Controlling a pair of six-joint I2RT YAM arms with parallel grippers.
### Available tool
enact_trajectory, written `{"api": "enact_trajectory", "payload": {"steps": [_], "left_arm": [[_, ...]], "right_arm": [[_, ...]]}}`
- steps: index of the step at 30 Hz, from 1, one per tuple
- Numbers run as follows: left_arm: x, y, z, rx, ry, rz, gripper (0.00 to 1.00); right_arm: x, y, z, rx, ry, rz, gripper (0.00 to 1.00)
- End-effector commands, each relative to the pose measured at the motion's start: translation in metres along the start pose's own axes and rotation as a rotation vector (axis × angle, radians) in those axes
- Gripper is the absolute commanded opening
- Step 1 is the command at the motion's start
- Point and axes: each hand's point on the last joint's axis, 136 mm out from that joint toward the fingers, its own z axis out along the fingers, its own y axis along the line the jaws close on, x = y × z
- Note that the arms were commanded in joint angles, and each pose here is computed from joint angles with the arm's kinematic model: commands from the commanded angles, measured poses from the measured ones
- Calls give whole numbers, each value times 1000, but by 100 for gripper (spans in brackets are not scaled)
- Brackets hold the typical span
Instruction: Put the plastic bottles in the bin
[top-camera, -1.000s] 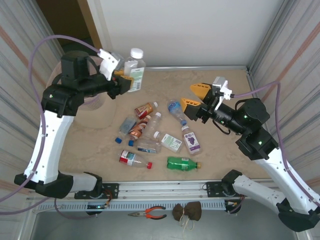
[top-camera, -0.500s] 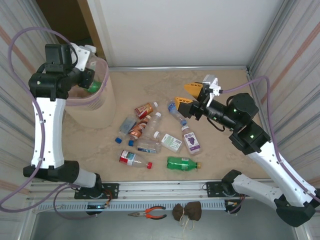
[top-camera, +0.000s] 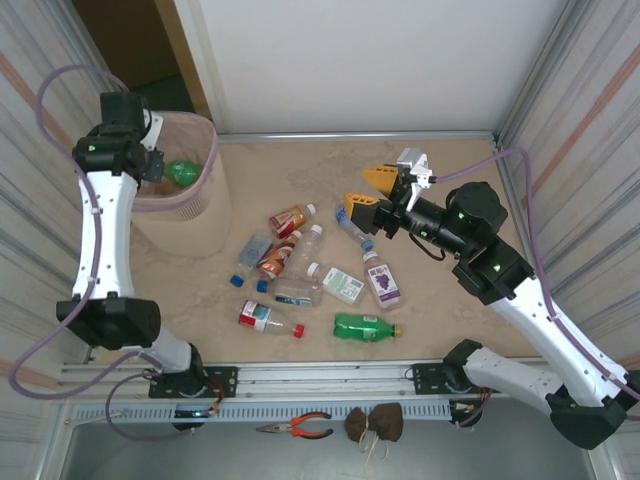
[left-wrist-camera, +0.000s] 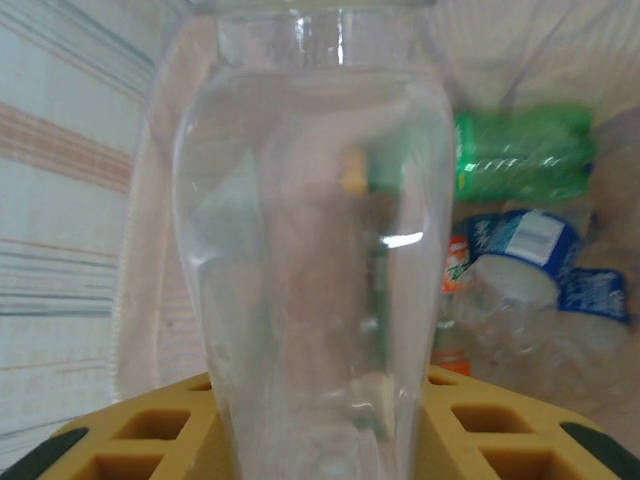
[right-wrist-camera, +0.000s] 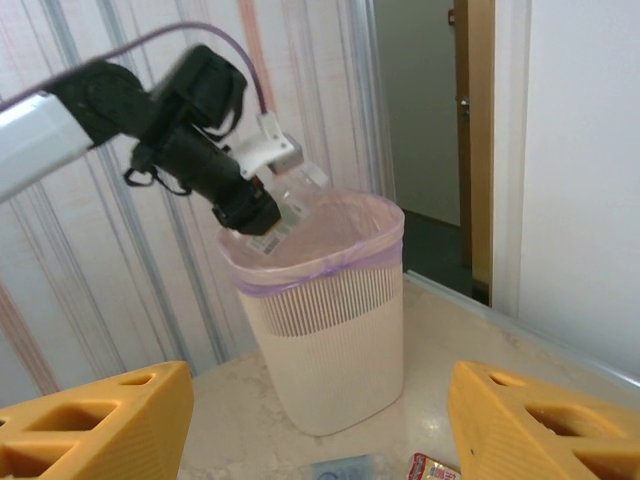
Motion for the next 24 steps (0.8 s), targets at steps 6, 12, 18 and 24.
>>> {"api": "enact_trajectory", "payload": {"steps": [6, 12, 18, 24], "left_arm": [[33, -2, 71, -48, 158, 52, 43], [38, -18, 101, 3, 203, 75, 48], [44, -37, 127, 65, 258, 86, 56], [38, -48, 123, 122, 231, 54, 66]], "right_arm": [[-12, 11, -4, -41, -20, -34, 67], [-7, 10, -3, -40, -9, -29, 67], [-6, 13, -6, -56, -16, -28, 67], [-6, 10, -9, -27, -15, -31, 67]]}}
